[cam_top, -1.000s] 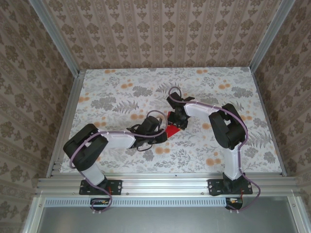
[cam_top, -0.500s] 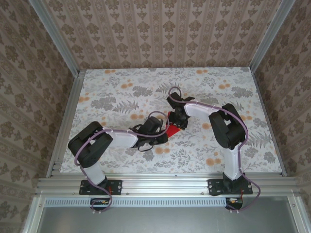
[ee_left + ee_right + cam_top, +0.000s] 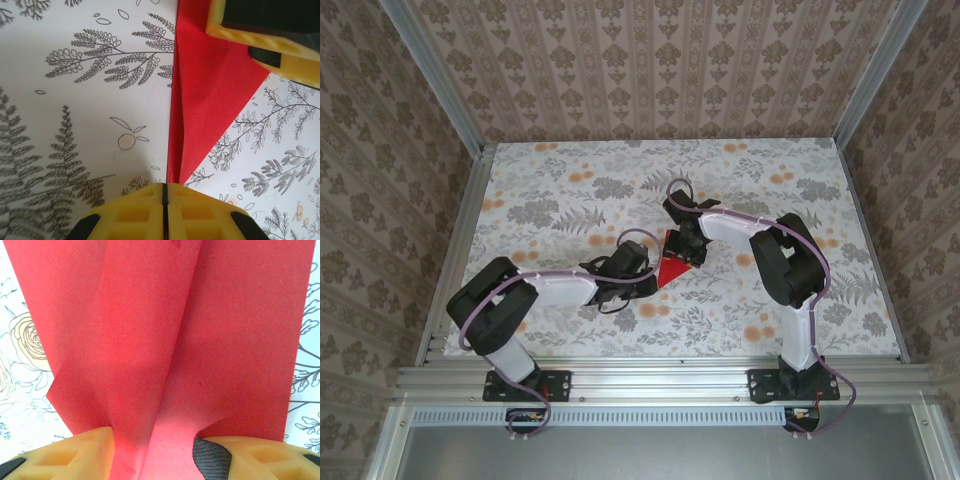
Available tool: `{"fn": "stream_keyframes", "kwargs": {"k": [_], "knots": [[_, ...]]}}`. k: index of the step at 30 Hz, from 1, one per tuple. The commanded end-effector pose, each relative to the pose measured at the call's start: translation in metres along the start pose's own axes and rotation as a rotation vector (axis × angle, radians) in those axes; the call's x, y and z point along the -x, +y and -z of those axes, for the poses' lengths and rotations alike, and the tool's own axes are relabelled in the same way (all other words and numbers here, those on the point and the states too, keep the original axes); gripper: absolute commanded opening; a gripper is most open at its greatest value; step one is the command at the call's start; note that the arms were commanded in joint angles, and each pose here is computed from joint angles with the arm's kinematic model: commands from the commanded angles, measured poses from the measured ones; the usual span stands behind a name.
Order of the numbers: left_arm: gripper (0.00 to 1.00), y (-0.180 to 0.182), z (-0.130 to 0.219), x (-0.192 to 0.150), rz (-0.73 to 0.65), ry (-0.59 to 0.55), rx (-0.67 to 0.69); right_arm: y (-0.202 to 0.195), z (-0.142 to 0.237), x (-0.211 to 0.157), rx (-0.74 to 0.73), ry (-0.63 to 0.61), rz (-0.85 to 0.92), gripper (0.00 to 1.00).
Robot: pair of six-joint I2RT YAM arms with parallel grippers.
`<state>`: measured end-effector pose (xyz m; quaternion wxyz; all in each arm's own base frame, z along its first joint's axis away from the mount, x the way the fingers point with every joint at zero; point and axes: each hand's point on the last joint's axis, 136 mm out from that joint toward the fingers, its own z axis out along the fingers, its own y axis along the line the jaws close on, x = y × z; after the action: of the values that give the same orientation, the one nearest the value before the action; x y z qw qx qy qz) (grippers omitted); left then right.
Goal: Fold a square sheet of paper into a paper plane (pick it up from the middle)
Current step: Fourth fold the wing at the center of the table.
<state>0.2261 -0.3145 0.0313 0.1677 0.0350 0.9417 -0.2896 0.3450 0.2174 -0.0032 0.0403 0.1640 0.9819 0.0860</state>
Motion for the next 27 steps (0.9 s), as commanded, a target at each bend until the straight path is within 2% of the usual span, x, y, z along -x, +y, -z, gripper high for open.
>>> {"fn": "stream_keyframes", "kwargs": {"k": [1, 11, 17, 27], "knots": [[0.11, -0.003, 0.012, 0.008, -0.015, -0.033, -0.007, -0.135, -0.1, -0.063, -0.475, 0.202, 0.002, 0.56], [0.12, -0.035, -0.004, 0.019, 0.013, -0.037, -0.172, -0.131, -0.099, -0.062, -0.454, 0.201, -0.016, 0.56], [0.12, -0.037, -0.017, 0.022, 0.023, -0.035, -0.177, -0.13, -0.1, -0.063, -0.418, 0.201, -0.065, 0.54], [0.11, -0.032, -0.017, 0.025, 0.015, -0.062, -0.156, -0.132, -0.103, -0.065, -0.363, 0.211, -0.134, 0.52]]}}
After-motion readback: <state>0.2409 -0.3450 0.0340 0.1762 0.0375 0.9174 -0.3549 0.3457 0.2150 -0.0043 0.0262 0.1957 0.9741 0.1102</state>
